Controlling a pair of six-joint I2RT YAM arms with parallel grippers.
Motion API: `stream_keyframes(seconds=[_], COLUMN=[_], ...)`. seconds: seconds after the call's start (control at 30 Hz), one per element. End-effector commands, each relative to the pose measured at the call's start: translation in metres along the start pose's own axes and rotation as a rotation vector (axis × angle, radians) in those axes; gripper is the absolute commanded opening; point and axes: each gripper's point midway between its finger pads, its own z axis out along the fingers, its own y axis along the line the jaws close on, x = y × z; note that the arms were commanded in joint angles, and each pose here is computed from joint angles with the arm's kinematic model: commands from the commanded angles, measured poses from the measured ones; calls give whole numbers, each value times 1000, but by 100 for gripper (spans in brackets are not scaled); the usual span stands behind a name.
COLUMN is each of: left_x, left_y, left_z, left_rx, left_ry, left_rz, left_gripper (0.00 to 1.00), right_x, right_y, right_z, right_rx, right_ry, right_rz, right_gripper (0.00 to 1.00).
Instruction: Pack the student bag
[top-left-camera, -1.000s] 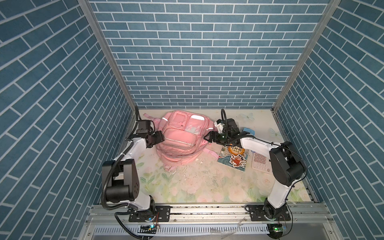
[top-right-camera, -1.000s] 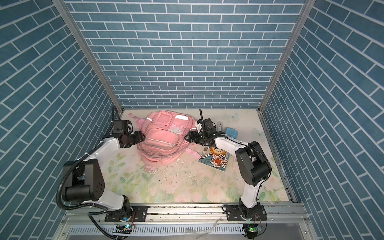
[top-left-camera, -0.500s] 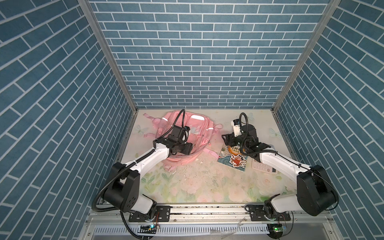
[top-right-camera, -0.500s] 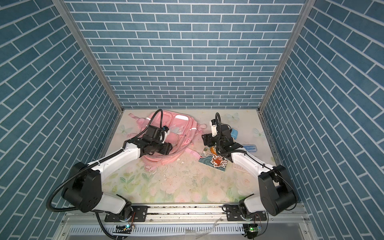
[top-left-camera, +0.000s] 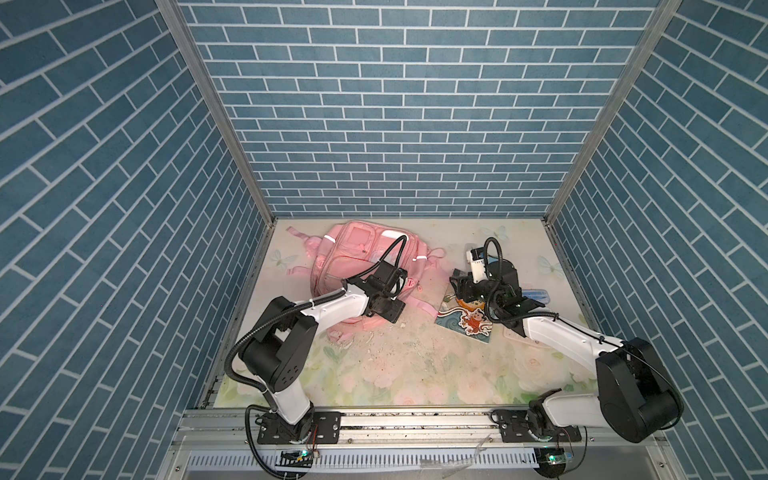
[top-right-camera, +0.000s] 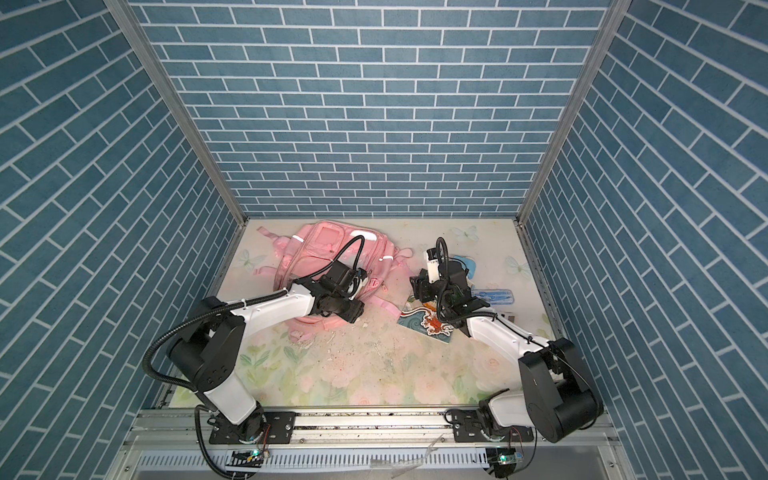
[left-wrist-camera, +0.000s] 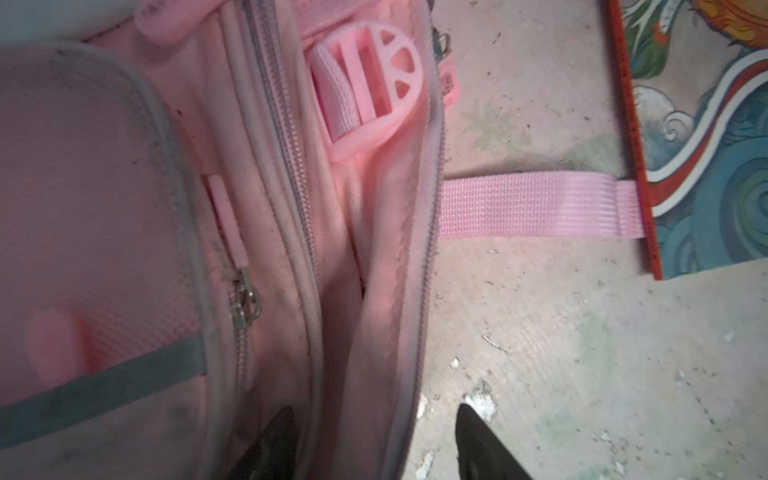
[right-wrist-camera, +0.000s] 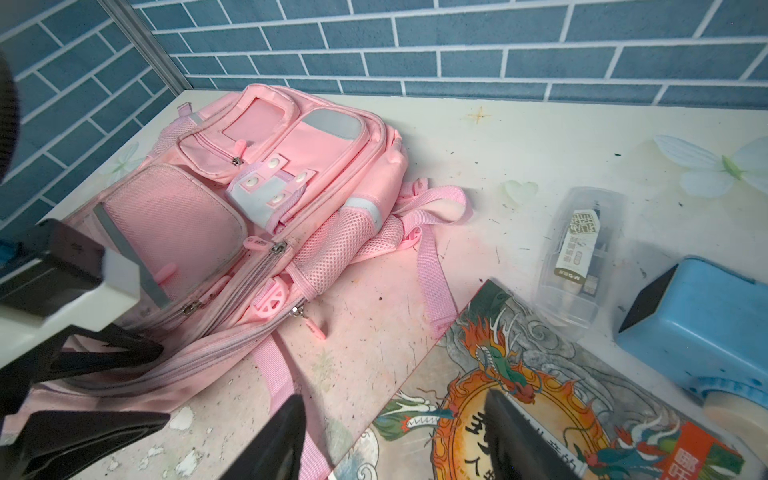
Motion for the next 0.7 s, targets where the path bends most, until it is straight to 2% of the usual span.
stream_keyframes(seconds=[0.0, 0.07, 0.13, 0.23, 0.4, 0.67], left_x=[-10, -12, -14, -22, -47, -75], left_y=[6, 6, 6, 4, -5, -18], left_z=[3, 3, -1, -17, -62, -119], left_rx=[-57, -67, -69, -62, -15, 54], left_ry=[-24, -26, -34, -70, -173, -297], left_rz=[-7, -5, -1, 14, 31, 69], left_gripper=[53, 40, 24, 1, 0, 0], right_x=[-8, -5, -2, -2, -5, -9], right_y=[8, 15, 24, 33, 47, 70], right_z=[-5, -5, -6, -9, -14, -13], right_rx=[-49, -92, -142, -195, -269, -408], right_ry=[-51, -57, -65, -84, -167, -259], right_rz=[-60, -84, -114, -134, -186, -268], right_gripper=[64, 60, 56, 51, 44, 42])
